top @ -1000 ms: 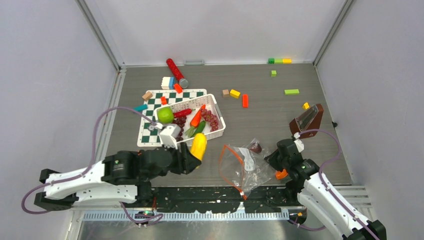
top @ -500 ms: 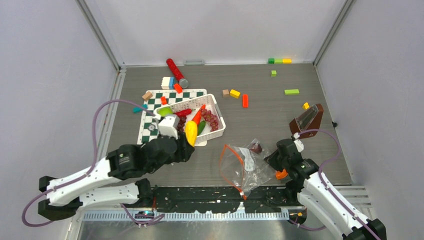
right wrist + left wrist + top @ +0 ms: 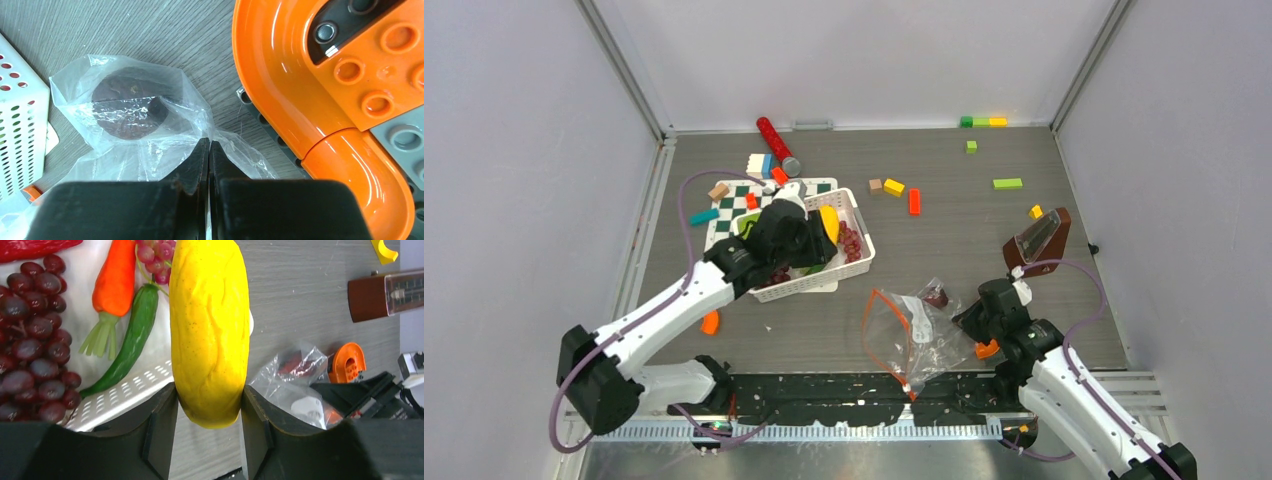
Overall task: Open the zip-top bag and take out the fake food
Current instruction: Place the fake fruit in the bin.
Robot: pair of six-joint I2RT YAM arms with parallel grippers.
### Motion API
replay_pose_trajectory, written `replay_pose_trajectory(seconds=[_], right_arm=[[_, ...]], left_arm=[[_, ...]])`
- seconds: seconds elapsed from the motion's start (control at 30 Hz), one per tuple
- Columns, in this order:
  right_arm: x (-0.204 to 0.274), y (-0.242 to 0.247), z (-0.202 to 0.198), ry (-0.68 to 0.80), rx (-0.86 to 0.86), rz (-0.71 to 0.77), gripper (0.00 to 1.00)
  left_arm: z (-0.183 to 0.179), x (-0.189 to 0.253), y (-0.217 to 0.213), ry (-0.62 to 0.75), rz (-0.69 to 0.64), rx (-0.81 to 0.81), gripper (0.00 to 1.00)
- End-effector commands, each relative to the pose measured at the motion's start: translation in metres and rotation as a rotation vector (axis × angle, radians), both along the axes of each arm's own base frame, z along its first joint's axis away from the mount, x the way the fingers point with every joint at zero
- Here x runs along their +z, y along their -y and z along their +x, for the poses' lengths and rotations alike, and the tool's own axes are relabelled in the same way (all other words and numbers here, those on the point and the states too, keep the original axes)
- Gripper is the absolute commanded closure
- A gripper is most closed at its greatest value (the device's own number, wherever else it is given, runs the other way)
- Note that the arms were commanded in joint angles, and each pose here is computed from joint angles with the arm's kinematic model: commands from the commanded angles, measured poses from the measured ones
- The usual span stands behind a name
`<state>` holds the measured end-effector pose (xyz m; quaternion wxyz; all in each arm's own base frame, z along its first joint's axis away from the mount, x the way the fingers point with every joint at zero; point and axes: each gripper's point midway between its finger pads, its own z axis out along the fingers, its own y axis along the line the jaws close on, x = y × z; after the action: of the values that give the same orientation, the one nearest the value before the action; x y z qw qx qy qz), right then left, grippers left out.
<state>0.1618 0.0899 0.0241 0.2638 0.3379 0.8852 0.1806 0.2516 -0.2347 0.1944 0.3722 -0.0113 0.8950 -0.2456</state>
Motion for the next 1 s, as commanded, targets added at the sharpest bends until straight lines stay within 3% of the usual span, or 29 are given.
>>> replay_pose_trajectory(seconds=[0.0, 0.4, 0.7, 0.97], right_arm=[[0.016, -0.002, 0.008, 0.041, -0.005, 0.01, 1.0], [0.012, -0.002, 0.004, 0.024, 0.004, 0.012, 1.0], [0.011, -0.002, 0.004, 0.02, 0.001, 0.01, 1.0], [0.011, -0.001, 0.003, 0.019, 0.0, 0.009, 1.0]], left_arm=[[0.03, 0.025, 0.029, 0.07, -0.135, -0.023, 0.67], [0.073, -0.014, 0.046, 0.037, -0.161, 0.09, 0.69], [0.086, -0.044, 0.055, -0.068, -0.207, 0.202, 0.71], [0.09, -0.053, 0.061, -0.118, -0.24, 0.245, 0.66]])
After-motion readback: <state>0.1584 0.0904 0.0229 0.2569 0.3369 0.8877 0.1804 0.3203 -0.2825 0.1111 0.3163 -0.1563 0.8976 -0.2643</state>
